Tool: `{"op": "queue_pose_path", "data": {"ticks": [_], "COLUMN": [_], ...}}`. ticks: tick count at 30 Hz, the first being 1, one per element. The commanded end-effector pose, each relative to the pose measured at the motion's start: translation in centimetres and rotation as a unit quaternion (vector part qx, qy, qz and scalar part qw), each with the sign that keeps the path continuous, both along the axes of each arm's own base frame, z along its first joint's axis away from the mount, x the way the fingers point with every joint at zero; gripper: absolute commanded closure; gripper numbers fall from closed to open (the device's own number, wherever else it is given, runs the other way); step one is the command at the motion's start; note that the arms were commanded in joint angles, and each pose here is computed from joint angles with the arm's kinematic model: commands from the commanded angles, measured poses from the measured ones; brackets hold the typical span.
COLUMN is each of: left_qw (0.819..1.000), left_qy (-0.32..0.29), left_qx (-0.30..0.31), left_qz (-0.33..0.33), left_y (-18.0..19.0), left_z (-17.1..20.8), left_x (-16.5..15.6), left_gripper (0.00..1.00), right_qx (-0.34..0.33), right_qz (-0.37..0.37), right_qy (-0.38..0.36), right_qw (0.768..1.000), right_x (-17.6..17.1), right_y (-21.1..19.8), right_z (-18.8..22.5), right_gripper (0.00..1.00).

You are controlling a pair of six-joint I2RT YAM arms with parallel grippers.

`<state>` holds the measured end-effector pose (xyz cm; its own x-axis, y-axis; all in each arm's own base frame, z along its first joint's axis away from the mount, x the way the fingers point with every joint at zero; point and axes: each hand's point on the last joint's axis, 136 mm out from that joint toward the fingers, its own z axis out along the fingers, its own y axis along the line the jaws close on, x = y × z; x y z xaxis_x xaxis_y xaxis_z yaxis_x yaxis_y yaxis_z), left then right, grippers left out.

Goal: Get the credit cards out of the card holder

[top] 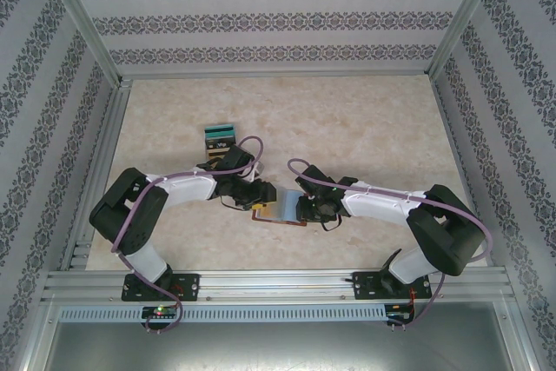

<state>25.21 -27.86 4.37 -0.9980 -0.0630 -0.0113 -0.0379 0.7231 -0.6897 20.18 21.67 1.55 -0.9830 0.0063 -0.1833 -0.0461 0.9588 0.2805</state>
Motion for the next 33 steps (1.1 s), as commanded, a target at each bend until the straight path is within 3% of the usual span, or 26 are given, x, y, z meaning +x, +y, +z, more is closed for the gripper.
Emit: {"op": "queue_pose_path", "data": {"ticks": [1, 9, 17, 33], "left_qw": [0.999, 0.997, 0.993, 0.991], "left_qy": [0.0, -0.024, -0.04, -0.021], "left_qx": [-0.036, -0.06, -0.099, -0.115], "left_qz": [-0.017, -0.03, -0.054, -0.067], "left_y": [-1.7, -2.7, -5.0, -6.5], "left_z": [0.9, 3.2, 5.5, 4.7], "left_x": [-0.3, 0.1, 0.4, 0.2], "left_gripper": [0.52, 0.44, 0.45, 0.45], "right_qx": [0.011, 0.009, 0.007, 0.048], "right_qz": [0.004, 0.003, -0.01, -0.097], "right_qy": [-0.016, -0.014, -0.022, -0.088], "right_qw": [1.0, 1.0, 1.0, 0.99], "right_x": [0.6, 0.5, 0.5, 0.9], "right_y": [0.9, 0.7, 0.1, -4.5], "right_z": [-0.1, -0.2, 0.0, 3.7], "right_gripper": [0.65, 0.6, 0.56, 0.51]}}
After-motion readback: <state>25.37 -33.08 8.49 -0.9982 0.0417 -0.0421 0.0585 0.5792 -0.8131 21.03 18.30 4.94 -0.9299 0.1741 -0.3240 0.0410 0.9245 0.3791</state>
